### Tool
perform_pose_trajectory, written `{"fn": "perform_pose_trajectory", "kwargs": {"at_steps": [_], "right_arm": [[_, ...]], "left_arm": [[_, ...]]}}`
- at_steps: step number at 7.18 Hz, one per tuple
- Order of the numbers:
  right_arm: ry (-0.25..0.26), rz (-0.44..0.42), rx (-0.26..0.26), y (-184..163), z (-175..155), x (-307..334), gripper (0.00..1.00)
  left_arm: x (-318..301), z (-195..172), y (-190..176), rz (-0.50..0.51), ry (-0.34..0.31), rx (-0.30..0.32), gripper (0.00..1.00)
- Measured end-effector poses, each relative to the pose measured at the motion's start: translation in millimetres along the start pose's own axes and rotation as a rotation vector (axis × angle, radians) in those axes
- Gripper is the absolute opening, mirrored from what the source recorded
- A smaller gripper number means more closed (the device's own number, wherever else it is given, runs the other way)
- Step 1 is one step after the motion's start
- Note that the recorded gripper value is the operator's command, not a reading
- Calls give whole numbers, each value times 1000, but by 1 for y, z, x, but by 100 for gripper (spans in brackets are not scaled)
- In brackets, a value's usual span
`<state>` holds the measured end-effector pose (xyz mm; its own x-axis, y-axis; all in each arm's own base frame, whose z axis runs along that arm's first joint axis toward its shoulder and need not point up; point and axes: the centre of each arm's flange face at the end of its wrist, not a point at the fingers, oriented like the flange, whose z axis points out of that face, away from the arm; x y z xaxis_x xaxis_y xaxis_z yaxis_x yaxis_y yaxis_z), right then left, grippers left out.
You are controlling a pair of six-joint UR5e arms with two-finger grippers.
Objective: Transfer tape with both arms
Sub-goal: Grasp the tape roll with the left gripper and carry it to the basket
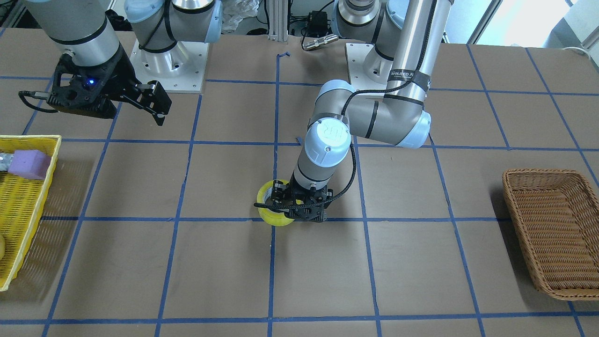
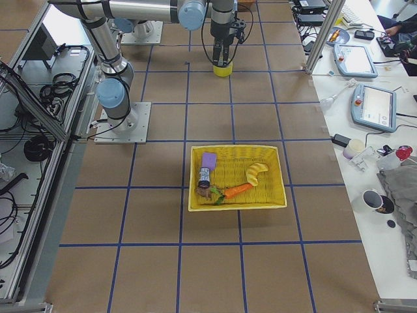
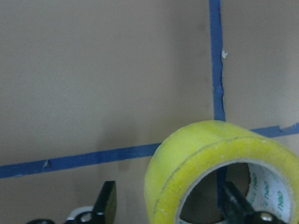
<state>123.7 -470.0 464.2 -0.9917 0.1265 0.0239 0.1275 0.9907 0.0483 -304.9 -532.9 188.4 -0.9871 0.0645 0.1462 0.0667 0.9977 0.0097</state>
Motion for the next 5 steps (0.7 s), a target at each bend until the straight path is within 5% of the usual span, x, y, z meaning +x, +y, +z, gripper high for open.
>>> {"fn": "perform_pose_trajectory", "kwargs": {"at_steps": [2,5], "right_arm": [[-2,-33,10,8,-4,-13,100],[-11,-57,31,17,-13,-17,100]], "left_arm": [[-4,-31,-13,0,-4,44,0],[-79,-158,-71,-10,-34,21,0]]}}
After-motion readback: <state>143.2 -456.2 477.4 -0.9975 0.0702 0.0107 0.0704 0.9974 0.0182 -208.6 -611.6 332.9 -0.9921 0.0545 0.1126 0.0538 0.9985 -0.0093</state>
